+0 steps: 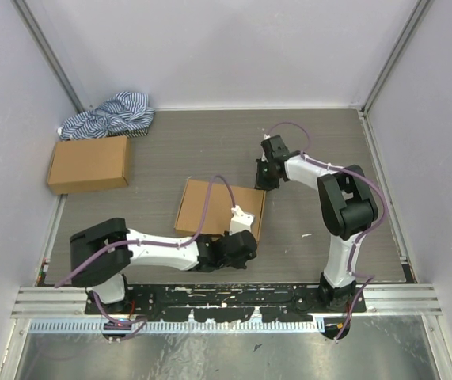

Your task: Fold the paper box

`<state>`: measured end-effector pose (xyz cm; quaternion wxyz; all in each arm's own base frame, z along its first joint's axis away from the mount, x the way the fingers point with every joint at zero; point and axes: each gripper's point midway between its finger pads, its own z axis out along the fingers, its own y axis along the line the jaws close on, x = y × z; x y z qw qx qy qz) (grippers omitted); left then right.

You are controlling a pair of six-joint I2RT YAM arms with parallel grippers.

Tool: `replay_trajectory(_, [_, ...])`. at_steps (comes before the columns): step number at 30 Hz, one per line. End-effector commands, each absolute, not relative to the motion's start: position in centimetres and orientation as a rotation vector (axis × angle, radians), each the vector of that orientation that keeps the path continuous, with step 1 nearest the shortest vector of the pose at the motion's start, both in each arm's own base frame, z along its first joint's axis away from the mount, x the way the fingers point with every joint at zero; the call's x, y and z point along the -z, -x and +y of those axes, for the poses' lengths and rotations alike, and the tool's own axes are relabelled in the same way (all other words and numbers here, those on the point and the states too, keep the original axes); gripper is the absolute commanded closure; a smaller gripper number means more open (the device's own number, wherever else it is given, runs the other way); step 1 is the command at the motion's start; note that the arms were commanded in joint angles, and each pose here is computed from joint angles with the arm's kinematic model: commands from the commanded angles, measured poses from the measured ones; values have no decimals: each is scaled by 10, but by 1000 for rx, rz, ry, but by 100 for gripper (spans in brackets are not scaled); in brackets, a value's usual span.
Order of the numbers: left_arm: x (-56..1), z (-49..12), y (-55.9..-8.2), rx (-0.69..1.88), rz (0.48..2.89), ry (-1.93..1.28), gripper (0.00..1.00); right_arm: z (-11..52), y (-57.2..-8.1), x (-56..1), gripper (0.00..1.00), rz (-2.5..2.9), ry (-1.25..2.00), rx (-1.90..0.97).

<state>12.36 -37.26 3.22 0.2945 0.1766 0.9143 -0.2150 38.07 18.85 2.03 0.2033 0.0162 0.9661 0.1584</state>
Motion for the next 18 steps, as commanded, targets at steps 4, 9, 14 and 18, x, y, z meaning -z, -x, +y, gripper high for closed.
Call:
replay_trajectory(4, [-35,-410,-149,555,2341,-419,81,207,-369,-34,99,2660,20,-571])
replay_trajectory(9, [-35,-423,-180,430,2257,-328,82,223,-352,-32,99,2678,118,-674])
replay_trajectory(14, [-43,-419,-205,272,2186,-268,85,228,-351,-31,99,2688,153,-653])
replay_trajectory(18, [-53,-408,-209,248,2163,-275,84,219,-363,-36,99,2663,99,-560])
